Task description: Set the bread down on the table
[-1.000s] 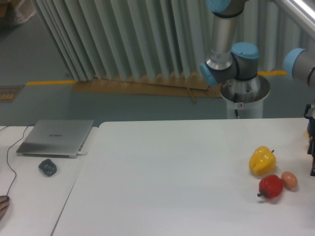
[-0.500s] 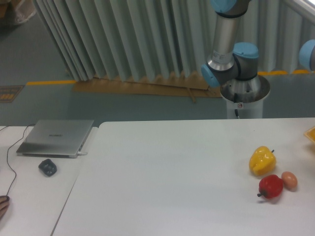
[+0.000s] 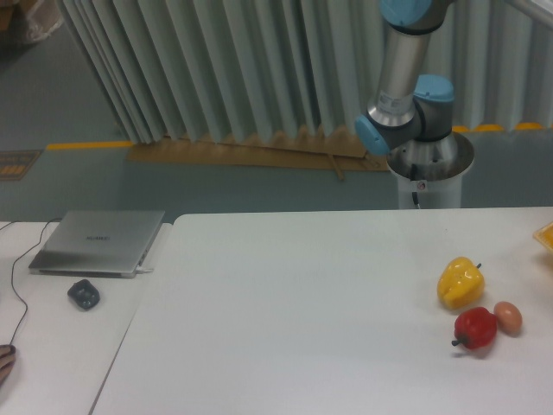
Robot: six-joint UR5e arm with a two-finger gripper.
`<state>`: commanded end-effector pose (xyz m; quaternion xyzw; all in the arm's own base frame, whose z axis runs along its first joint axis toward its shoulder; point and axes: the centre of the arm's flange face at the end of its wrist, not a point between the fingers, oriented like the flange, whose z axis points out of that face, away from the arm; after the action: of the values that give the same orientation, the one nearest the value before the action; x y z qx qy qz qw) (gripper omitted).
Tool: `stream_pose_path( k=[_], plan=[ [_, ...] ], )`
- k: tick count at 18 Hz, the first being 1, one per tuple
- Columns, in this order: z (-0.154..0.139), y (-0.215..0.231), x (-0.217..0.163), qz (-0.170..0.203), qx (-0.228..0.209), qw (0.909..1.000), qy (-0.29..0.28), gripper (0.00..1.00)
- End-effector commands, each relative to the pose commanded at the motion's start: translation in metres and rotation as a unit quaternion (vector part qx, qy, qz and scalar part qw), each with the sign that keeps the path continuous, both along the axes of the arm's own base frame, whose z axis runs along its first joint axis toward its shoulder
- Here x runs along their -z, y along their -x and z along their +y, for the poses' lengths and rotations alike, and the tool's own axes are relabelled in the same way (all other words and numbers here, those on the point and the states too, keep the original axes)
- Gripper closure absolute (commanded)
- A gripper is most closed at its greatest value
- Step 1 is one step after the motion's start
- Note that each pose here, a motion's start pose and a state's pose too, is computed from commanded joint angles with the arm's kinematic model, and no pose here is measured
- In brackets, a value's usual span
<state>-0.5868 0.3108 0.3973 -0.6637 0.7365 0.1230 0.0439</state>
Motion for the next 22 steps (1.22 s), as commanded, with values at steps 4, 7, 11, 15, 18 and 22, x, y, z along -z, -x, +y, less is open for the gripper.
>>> stream_pose_path(
  k=[4,7,11,15,18,22],
  plan=[
    [-0.018,0.016,-0.016,0.052,0.044,0.9977,0.0,0.0],
    [-0.034,0.03,-0.02,0.075,0.043,0.9963,0.001,0.0],
    [-0.042,0.051,-0.017,0.104,0.057,0.9928,0.015,0.0],
    [-0.049,0.066,-0.007,0.127,0.104,0.9841,0.067,0.0],
    [-0.051,0.079,0.009,0.131,0.101,0.9821,0.089,0.0],
    [-0.055,0.09,0.04,0.113,0.098,0.9811,0.123,0.0]
  ],
)
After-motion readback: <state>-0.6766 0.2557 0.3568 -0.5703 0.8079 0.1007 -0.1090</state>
